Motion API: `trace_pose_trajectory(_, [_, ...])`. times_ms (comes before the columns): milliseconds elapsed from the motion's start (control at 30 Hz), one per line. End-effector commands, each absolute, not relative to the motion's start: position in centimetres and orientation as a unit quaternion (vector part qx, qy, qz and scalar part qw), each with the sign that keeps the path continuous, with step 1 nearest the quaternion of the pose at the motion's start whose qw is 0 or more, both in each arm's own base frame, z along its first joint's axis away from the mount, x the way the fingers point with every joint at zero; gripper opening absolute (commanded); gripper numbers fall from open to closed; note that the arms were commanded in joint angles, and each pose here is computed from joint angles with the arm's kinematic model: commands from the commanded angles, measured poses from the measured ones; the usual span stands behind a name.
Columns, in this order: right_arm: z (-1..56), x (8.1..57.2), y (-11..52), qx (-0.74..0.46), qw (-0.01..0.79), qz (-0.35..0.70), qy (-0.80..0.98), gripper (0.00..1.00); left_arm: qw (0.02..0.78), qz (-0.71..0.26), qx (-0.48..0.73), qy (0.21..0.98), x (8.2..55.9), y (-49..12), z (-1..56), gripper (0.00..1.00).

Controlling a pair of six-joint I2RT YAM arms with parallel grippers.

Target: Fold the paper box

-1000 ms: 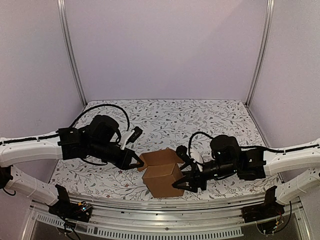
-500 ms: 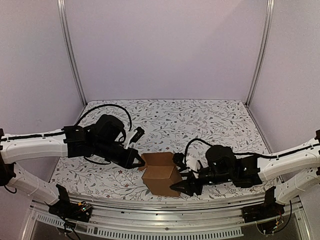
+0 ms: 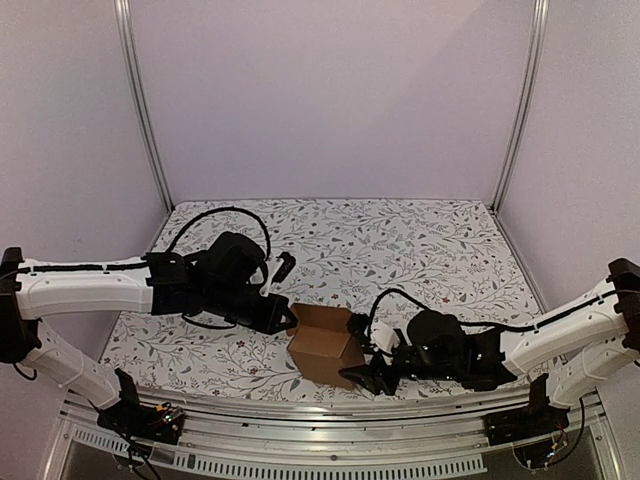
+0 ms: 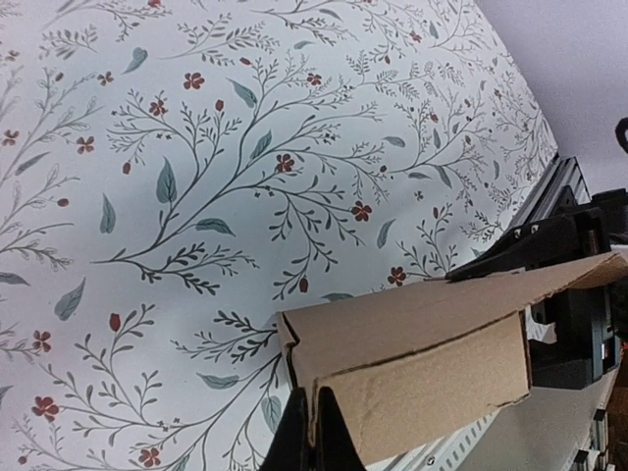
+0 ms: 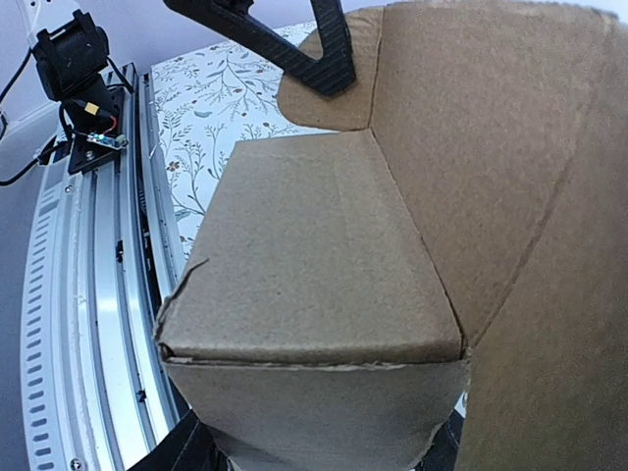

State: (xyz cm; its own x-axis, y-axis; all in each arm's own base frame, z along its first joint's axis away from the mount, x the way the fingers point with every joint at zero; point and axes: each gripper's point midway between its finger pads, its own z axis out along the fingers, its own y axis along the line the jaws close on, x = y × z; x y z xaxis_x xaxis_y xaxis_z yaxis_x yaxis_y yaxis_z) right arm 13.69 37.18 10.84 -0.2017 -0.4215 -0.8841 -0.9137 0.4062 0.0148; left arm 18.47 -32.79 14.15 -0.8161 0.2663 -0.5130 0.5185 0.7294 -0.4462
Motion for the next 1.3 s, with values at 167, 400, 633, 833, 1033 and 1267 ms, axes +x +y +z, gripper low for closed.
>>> trace_pose_trajectory(167, [8.0, 17.8, 34.6, -0.357, 0.483, 0.230, 0.766, 0.46, 0.181, -0.347, 0.257, 0.884, 14.5, -35.4, 12.8, 0.00])
trace_pose_trajectory(400, [6.6, 18.0, 34.0, -0.343, 0.480, 0.223, 0.776, 0.46, 0.176, -0.341, 0.254, 0.888, 14.1, -35.3, 11.8, 0.00])
trace_pose_trajectory(633, [5.7, 17.9, 33.9, -0.341, 0.479, 0.217, 0.779, 0.47, 0.173, -0.323, 0.256, 0.895, 13.6, -35.0, 10.6, 0.00])
trace_pose_trajectory(833, [5.5, 17.7, 33.8, -0.338, 0.478, 0.217, 0.781, 0.48, 0.175, -0.292, 0.256, 0.905, 13.3, -33.8, 9.3, 0.00])
trace_pose_trajectory(1033, [5.3, 17.6, 33.8, -0.338, 0.477, 0.218, 0.781, 0.48, 0.178, -0.256, 0.263, 0.913, 12.8, -32.7, 8.1, 0.00])
trace_pose_trajectory(1267, [5.3, 17.6, 33.7, -0.332, 0.483, 0.208, 0.783, 0.49, 0.171, -0.238, 0.269, 0.918, 11.6, -32.5, 7.0, 0.00])
